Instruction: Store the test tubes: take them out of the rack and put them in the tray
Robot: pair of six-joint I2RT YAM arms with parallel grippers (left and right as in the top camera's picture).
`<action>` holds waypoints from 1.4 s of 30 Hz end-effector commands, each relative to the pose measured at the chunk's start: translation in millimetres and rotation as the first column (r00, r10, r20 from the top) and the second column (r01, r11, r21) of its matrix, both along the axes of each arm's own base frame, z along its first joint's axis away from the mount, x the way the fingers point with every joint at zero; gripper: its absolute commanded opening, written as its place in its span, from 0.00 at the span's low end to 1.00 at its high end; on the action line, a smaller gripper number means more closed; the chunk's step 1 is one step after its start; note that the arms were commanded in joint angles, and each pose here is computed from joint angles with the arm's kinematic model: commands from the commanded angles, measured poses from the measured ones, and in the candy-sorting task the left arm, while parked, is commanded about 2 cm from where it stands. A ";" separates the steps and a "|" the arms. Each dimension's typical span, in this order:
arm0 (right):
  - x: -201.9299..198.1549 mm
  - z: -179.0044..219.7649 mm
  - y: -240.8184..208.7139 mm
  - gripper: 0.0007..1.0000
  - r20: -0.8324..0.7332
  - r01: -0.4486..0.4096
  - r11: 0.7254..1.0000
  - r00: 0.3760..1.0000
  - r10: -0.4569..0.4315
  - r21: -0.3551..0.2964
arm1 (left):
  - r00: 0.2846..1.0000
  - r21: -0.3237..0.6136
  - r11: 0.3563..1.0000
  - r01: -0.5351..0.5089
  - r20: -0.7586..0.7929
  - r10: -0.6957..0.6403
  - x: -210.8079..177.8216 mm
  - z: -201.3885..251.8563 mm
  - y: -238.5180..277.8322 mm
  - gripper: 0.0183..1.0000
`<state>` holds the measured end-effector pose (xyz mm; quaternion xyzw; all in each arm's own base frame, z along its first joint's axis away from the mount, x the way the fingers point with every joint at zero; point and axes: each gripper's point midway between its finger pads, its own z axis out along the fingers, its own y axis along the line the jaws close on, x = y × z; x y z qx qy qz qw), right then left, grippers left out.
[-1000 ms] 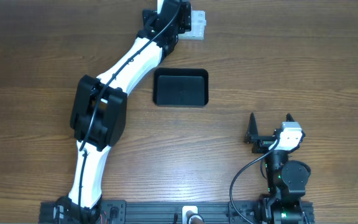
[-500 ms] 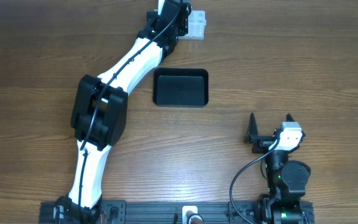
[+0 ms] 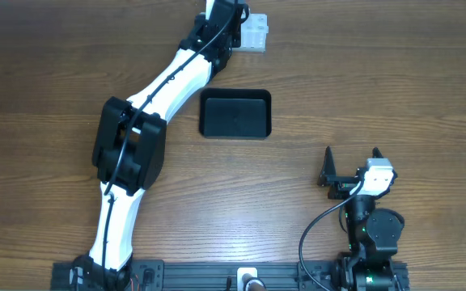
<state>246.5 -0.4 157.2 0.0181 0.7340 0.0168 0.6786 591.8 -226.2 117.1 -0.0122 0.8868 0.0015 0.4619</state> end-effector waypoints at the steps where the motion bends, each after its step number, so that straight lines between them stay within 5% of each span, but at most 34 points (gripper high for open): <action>1: -0.1 -1.8 0.4 0.99 -0.002 0.000 1.000 1.000 0.000 0.001 | 1.000 0.002 1.000 0.008 -0.003 -0.008 4.8 -3.8 0.0 0.46; 22: -0.1 -1.8 0.4 0.99 -0.002 0.000 1.000 1.000 0.000 0.001 | 1.000 0.003 1.000 0.004 -0.005 -0.004 5.2 -4.3 2.1 0.24; 42: -0.1 -1.8 0.4 0.99 -0.002 0.000 1.000 1.000 0.000 0.001 | 1.000 -0.011 1.000 -0.007 0.022 0.007 11.6 1.4 6.8 0.23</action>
